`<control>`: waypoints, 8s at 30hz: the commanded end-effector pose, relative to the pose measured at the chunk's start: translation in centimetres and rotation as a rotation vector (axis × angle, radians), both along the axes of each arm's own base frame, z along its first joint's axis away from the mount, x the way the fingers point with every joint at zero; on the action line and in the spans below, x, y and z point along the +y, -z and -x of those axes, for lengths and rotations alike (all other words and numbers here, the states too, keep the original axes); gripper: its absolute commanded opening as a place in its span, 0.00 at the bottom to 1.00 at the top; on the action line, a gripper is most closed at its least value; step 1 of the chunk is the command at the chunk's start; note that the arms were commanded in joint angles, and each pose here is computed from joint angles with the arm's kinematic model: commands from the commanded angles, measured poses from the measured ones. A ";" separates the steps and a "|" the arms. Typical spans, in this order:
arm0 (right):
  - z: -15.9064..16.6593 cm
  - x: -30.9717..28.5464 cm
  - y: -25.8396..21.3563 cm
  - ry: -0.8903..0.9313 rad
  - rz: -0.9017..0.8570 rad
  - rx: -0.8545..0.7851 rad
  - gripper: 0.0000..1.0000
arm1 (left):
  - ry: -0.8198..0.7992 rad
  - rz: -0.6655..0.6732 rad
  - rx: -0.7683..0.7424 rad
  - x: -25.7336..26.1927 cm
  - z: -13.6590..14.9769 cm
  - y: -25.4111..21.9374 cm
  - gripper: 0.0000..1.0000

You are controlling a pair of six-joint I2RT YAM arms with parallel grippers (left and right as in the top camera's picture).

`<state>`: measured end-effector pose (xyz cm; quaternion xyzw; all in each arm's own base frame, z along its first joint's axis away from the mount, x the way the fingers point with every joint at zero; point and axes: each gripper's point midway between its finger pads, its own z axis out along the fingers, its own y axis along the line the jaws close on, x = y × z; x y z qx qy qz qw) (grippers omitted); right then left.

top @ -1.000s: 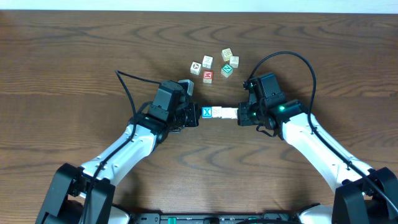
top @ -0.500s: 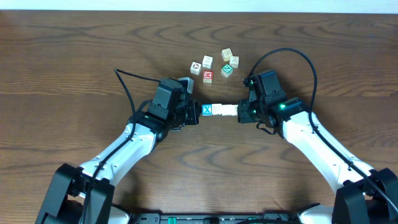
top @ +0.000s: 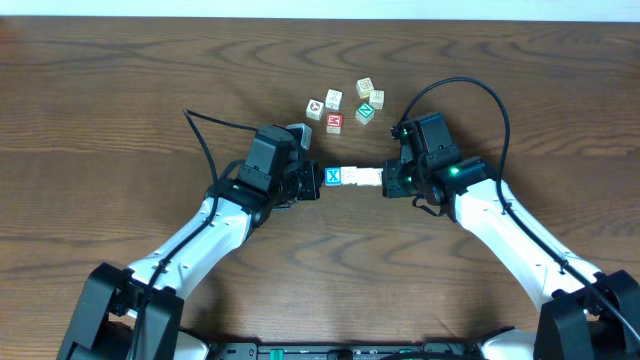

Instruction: Lift 4 blocks

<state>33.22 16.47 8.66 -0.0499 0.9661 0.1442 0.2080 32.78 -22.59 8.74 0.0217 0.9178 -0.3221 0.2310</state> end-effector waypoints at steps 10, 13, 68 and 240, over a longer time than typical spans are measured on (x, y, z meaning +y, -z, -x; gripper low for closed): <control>2.0 6.6 -4.8 -0.215 -0.279 -0.001 0.01 | 0.192 0.179 -0.043 -4.9 1.6 -5.1 0.07; 2.1 6.6 -4.8 -0.215 -0.280 -0.001 0.01 | 0.192 0.180 -0.047 -4.8 1.6 -5.3 0.07; 2.1 6.6 -5.5 -0.218 -0.287 -0.020 0.01 | 0.193 0.184 -0.055 -4.8 1.7 -5.6 0.07; 2.3 6.5 -6.0 -0.221 -0.277 -0.002 0.01 | 0.187 0.173 -0.079 -4.4 1.9 -6.6 0.07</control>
